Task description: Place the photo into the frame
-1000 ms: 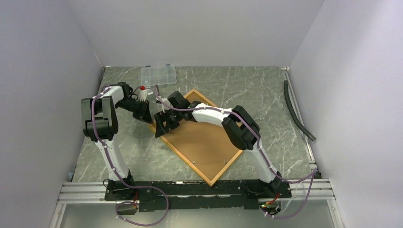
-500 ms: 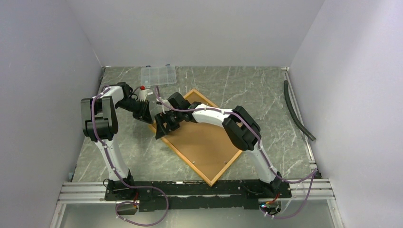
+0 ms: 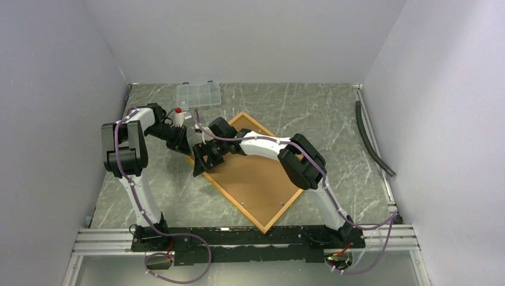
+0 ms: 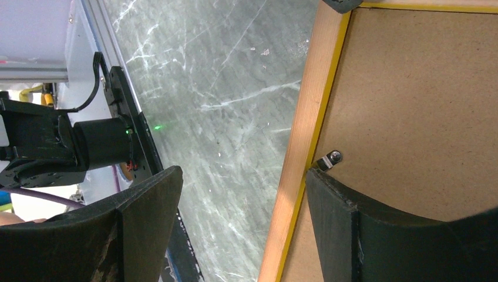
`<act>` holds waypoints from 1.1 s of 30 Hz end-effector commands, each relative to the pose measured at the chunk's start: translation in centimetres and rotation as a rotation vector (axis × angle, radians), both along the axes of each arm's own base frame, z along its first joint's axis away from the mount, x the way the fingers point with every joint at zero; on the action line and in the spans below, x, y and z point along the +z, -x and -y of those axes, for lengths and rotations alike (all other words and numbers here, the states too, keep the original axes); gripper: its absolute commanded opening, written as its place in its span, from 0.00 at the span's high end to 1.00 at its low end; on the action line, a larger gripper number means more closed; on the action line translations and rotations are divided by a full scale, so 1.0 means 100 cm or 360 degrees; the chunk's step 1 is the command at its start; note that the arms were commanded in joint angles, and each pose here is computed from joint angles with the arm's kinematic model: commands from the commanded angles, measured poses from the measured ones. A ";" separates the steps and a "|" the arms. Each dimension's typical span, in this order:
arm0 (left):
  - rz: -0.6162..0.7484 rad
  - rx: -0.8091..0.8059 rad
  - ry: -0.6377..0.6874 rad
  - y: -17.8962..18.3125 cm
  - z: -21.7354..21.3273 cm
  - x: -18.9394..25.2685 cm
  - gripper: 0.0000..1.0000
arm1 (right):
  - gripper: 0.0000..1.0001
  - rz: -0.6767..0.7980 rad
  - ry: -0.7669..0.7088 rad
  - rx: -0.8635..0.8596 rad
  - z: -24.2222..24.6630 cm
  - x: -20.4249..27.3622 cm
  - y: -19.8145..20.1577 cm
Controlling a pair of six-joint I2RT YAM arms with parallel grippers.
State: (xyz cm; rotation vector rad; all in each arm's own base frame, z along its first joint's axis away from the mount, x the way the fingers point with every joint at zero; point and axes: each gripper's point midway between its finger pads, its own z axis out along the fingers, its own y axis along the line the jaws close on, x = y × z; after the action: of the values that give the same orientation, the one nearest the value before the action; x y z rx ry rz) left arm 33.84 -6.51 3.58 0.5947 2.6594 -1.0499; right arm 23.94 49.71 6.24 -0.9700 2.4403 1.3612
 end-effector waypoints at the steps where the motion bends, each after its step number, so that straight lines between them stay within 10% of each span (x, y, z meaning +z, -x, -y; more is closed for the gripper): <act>1: 0.0030 -0.0021 -0.0070 -0.002 -0.006 -0.014 0.82 | 0.20 0.0026 -0.0100 0.0000 -0.015 0.015 -0.006; 22: 0.0052 -0.0037 -0.0071 -0.002 -0.006 -0.007 0.84 | 0.19 0.0018 -0.0337 -0.0162 0.017 0.072 -0.030; 33: 0.0043 -0.0025 -0.0067 -0.002 -0.006 -0.008 0.84 | 0.19 -0.0089 -0.0193 -0.0202 0.019 0.022 -0.028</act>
State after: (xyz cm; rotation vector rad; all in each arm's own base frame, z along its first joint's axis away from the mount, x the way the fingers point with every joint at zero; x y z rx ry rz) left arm 33.85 -6.48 3.57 0.5972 2.6576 -1.0487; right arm 27.11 46.79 8.83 -0.7260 2.4010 1.4717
